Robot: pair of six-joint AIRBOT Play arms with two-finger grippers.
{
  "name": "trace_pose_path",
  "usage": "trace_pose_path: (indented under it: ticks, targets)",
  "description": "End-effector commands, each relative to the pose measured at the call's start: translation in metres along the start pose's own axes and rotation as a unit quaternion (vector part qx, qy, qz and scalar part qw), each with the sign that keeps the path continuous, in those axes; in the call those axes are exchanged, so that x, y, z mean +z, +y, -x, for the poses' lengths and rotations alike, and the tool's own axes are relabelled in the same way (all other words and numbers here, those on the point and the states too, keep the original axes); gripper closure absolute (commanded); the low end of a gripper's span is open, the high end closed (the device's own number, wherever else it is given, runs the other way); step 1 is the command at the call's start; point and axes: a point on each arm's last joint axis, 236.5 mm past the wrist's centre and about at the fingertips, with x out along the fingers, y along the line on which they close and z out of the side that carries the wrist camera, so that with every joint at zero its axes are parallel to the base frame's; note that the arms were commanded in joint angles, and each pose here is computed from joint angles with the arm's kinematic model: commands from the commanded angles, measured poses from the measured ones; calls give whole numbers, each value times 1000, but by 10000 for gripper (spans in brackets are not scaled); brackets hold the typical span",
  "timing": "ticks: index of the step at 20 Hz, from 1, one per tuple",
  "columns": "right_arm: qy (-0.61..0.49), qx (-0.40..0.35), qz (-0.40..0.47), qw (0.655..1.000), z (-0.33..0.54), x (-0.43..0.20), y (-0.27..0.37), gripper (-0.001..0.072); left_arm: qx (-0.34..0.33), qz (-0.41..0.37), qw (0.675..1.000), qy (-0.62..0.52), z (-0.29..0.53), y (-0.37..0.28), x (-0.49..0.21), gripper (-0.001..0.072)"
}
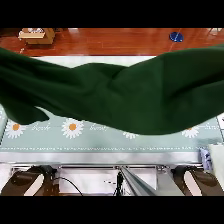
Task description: Fold the shirts.
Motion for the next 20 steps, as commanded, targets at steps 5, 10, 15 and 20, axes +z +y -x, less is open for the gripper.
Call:
trace_pose_path:
  ticks: [5, 10, 15, 20]
  targets:
    - [133, 52, -69, 987, 10, -54, 27, 679, 46, 109, 983, 142, 31, 2, -77, 691]
    - [301, 94, -109, 943, -72, -129, 16, 678, 117, 122, 956, 239, -1, 59, -130, 690]
    - [382, 122, -140, 905, -172, -188, 16, 678, 131, 154, 929, 310, -102, 125, -219, 689]
    - [259, 124, -121, 950, -306, -156, 37, 678, 168, 152, 953, 202, -209, 201, -214, 687]
